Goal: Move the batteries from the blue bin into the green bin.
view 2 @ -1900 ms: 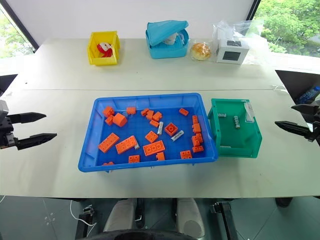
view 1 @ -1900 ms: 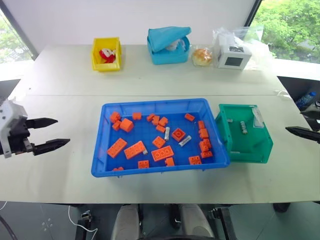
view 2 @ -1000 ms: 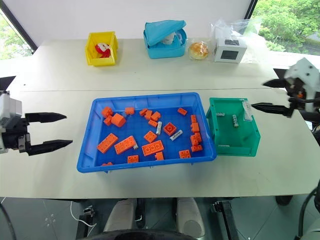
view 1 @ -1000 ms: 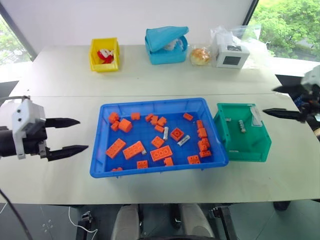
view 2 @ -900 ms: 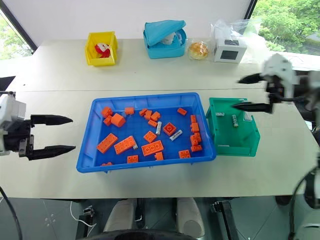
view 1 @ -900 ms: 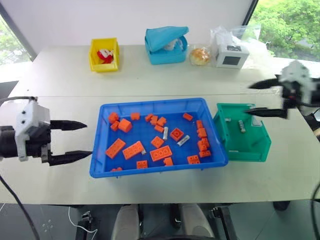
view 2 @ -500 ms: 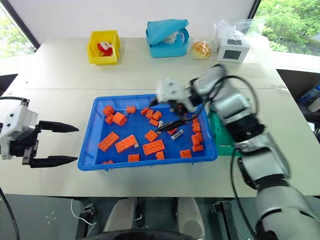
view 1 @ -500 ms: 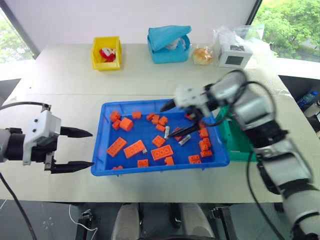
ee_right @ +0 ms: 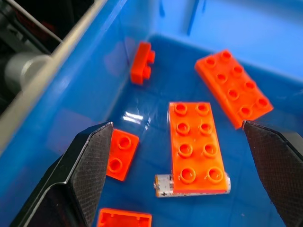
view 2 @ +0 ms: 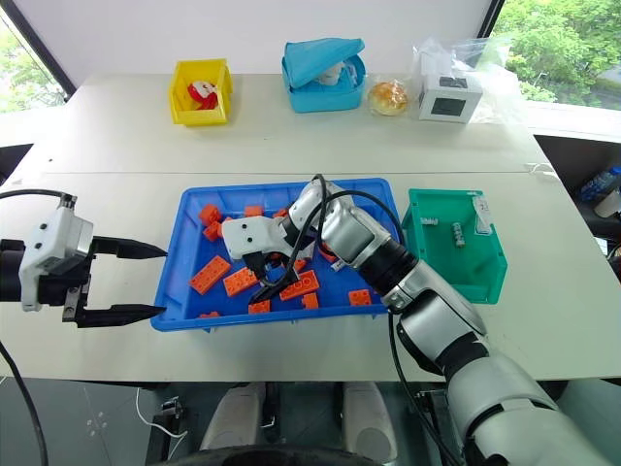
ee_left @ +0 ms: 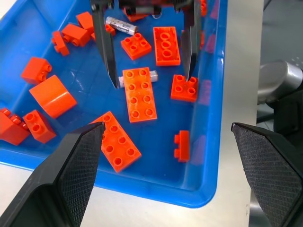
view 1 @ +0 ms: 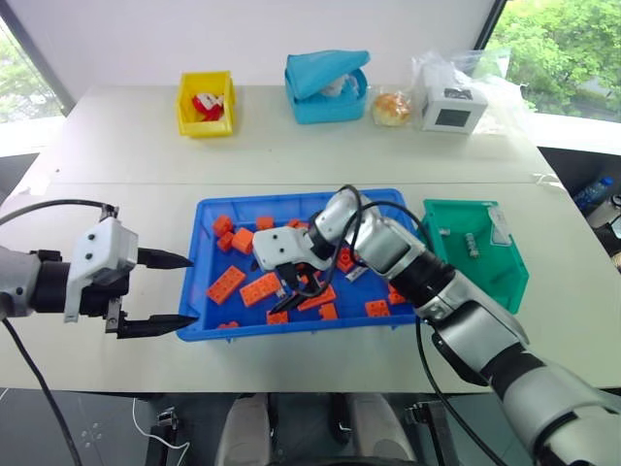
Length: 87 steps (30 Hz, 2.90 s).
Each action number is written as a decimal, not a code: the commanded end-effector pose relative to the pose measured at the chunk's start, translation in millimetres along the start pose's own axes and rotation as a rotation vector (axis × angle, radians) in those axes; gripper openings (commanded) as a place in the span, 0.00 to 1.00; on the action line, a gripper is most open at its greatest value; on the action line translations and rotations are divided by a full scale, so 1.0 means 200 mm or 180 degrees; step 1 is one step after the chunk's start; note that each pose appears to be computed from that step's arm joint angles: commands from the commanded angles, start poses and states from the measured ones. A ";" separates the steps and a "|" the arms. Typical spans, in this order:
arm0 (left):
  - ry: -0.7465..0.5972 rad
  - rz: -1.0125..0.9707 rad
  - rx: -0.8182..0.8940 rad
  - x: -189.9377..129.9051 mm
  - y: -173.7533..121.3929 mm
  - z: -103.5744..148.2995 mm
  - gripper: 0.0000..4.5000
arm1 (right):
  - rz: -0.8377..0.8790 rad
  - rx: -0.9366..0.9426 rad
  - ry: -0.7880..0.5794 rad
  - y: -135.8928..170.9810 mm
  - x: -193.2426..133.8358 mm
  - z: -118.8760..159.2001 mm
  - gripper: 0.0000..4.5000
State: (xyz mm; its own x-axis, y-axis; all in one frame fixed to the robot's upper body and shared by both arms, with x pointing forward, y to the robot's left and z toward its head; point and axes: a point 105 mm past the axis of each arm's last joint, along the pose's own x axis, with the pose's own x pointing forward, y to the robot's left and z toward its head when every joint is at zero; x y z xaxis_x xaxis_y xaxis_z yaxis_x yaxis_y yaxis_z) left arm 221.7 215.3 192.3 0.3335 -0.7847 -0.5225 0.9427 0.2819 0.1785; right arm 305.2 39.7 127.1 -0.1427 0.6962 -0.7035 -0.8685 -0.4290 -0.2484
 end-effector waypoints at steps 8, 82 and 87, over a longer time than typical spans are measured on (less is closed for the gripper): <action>-0.0097 -0.0046 0.0128 0.02 -0.01 0.06 1.00 | -0.0120 -0.0091 0.0169 -0.10 0.07 -0.02 0.94; -0.0590 -0.0172 0.0189 0.20 0.16 0.16 1.00 | -0.0204 -0.0042 0.1185 0.32 -0.77 -0.35 0.19; -0.0619 -0.0256 0.0249 0.24 0.14 0.18 1.00 | -0.0101 -0.0160 0.1260 0.30 -0.73 -0.37 0.76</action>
State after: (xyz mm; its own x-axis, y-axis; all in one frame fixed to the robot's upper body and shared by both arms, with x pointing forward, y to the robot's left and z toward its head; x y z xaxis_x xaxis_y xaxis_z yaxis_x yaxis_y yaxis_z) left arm 265.4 171.2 195.5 0.2519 -0.8947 -0.3690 0.9643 0.2000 0.1733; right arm 307.2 -130.8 157.5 0.0624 0.4519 -0.8899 -0.8657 -0.4192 -0.2736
